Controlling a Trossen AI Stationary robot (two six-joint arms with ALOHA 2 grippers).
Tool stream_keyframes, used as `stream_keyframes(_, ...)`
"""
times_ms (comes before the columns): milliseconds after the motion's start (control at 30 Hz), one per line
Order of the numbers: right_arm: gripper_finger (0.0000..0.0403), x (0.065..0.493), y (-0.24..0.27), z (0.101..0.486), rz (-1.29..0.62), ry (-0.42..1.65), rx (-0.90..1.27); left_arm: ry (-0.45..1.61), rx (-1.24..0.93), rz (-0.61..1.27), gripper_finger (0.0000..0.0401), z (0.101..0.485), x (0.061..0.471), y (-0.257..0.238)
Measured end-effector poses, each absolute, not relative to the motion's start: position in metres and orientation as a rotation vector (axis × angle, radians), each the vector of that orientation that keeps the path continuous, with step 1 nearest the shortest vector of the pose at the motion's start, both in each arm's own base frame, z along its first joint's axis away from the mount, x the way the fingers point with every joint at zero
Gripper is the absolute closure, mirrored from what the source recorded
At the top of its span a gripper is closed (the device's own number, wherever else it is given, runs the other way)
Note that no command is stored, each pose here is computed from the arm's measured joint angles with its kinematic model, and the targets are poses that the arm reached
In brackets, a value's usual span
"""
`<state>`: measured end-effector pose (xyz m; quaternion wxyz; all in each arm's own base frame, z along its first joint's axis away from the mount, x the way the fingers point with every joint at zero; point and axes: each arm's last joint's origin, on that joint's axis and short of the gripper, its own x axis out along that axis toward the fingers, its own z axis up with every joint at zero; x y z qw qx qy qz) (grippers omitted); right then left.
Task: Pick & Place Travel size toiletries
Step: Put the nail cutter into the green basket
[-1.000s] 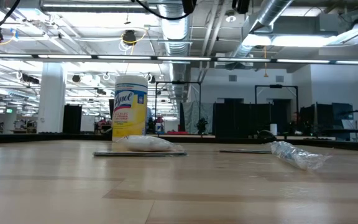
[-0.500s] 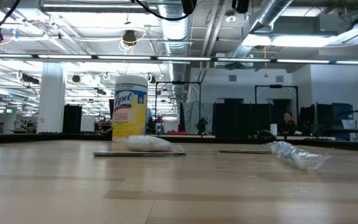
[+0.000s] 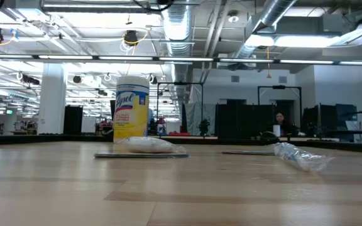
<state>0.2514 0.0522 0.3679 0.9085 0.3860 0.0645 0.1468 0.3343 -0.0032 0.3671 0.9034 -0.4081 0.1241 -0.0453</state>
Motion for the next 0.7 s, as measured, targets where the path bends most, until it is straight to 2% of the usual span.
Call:
stream_keyframes(133,0.0133,0.24,0.062,0.373,0.366,0.162,0.777,0.203,-0.852,0.011,0.0399,0.37,0.33,-0.014)
stream_keyframes(400,0.0133,0.239,0.07,0.371,0.401,0.187,0.773,0.186,-0.9,0.066,0.0399,0.37,0.328,-0.038)
stream_keyframes(700,0.0133,0.236,0.078,0.37,0.428,0.208,0.763,0.495,-1.113,0.121,0.0399,0.349,0.306,-0.086)
